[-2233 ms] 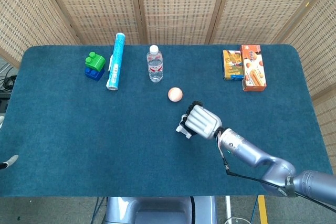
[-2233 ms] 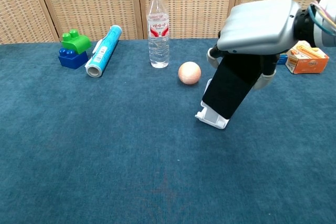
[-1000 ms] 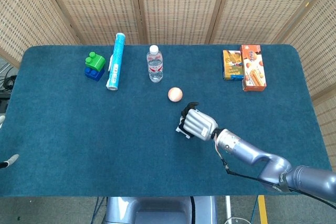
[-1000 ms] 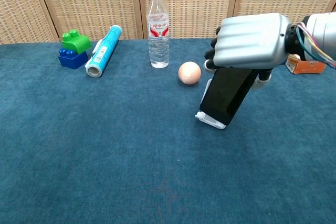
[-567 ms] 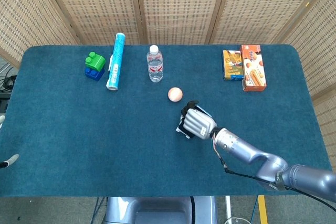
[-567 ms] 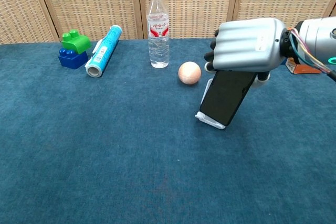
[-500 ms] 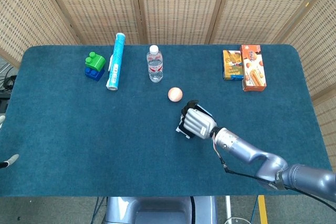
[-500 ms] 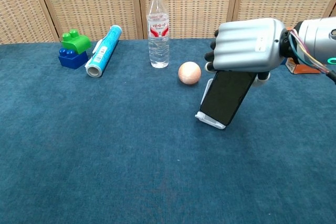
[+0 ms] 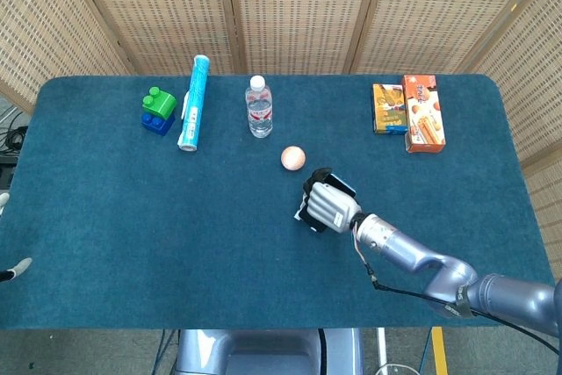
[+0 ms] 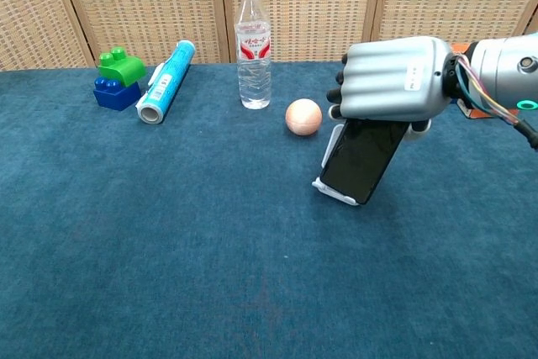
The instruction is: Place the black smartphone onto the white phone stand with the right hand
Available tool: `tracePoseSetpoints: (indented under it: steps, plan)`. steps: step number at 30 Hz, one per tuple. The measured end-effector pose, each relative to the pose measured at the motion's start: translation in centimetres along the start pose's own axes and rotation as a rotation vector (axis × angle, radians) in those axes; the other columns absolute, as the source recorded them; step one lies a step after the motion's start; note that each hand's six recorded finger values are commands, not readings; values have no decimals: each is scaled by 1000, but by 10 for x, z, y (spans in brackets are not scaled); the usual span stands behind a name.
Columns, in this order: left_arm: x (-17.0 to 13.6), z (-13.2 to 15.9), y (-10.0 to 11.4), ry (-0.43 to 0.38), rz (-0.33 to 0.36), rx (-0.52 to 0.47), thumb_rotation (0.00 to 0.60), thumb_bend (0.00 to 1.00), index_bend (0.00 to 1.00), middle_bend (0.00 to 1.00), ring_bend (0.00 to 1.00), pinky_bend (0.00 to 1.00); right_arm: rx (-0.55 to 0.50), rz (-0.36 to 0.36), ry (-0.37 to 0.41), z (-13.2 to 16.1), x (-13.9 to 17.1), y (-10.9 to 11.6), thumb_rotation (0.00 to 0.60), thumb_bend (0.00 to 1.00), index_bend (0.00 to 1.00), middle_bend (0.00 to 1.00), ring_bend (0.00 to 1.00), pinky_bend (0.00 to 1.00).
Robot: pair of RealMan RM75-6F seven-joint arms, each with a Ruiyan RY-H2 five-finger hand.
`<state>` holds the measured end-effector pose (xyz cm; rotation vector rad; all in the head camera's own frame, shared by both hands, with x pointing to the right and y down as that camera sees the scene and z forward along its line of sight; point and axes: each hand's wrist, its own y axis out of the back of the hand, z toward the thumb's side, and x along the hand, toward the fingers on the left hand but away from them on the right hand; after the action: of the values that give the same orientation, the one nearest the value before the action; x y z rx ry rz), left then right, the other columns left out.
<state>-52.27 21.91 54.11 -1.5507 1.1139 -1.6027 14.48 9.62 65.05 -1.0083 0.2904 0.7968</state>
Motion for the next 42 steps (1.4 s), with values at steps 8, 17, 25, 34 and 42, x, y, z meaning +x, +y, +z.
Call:
tracePoseSetpoints:
  steps: [8,17,25,34,42]
  plan:
    - [0,0,0,-1,1,-1,600,0,0,0,0,0,25,-1,-18,-2,-3,3,600,414,451,308,390,418]
    - [0,0,1,-1,3,-3,600,0,0,0,0,0,56,-9,-21,1,-5,10,600,414,412,295,390,418]
    - [-1,1,1,-2,4,-4,600,0,0,0,0,0,58,-11,-28,3,-5,14,600,413,252,260,398,418]
    - [-1,1,1,-2,4,-5,600,0,0,0,0,0,68,-8,-43,2,-4,15,600,388,179,179,337,409]
    - [-1,1,1,-3,2,-3,600,0,0,0,0,0,73,-10,-58,1,-1,15,600,363,138,65,205,316]
